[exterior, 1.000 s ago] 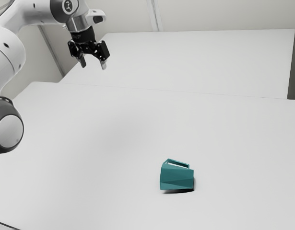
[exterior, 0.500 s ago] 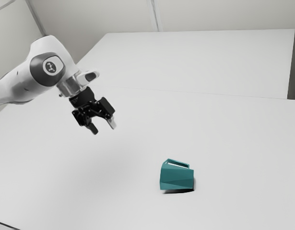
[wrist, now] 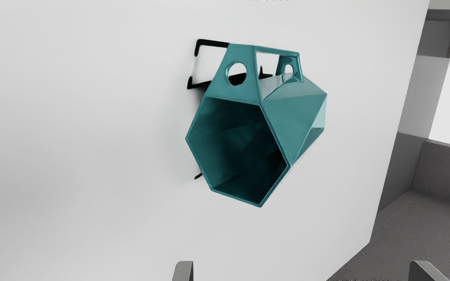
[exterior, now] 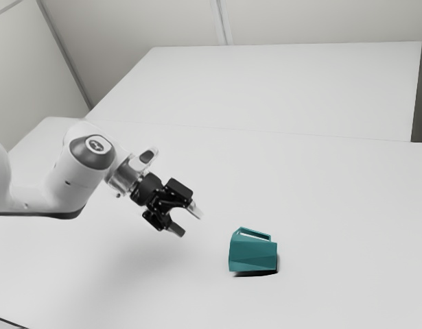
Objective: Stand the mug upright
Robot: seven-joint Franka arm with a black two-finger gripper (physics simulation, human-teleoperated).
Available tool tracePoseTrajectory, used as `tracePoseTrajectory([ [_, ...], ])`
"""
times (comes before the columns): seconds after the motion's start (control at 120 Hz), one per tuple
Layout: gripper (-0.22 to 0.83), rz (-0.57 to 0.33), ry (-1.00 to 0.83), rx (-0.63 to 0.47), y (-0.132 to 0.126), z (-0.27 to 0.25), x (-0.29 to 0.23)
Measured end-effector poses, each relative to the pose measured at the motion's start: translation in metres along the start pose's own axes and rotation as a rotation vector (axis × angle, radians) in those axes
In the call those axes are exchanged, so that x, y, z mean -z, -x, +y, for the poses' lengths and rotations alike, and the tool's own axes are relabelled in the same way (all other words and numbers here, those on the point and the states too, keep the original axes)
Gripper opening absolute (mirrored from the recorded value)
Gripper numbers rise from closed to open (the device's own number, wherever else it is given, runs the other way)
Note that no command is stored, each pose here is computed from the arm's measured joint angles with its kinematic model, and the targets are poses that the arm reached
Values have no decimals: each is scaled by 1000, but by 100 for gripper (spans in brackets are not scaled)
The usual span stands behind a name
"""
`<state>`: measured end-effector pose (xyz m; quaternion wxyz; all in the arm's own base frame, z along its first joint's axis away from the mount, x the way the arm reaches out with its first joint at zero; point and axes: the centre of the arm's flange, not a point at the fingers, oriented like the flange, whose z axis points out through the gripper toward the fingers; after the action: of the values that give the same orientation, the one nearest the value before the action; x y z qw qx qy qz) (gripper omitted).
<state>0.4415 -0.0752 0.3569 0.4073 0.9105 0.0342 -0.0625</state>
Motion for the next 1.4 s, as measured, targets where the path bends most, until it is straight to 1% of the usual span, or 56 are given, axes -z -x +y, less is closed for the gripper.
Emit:
tracePoseTrajectory([
  [0.133,62,6,15,-58,-6,-1,-26],
  [0.292,61,18,27,-97,-12,-9,-54],
  [0.575,62,102,84,-143,-21,-18,-83],
  [0.7,62,116,92,-197,-19,-9,-95],
  [0.9,62,99,98,-281,-8,5,-116],
  [1.15,62,101,110,-327,0,7,-126],
  [1.4,61,137,121,-333,-5,-2,-118],
])
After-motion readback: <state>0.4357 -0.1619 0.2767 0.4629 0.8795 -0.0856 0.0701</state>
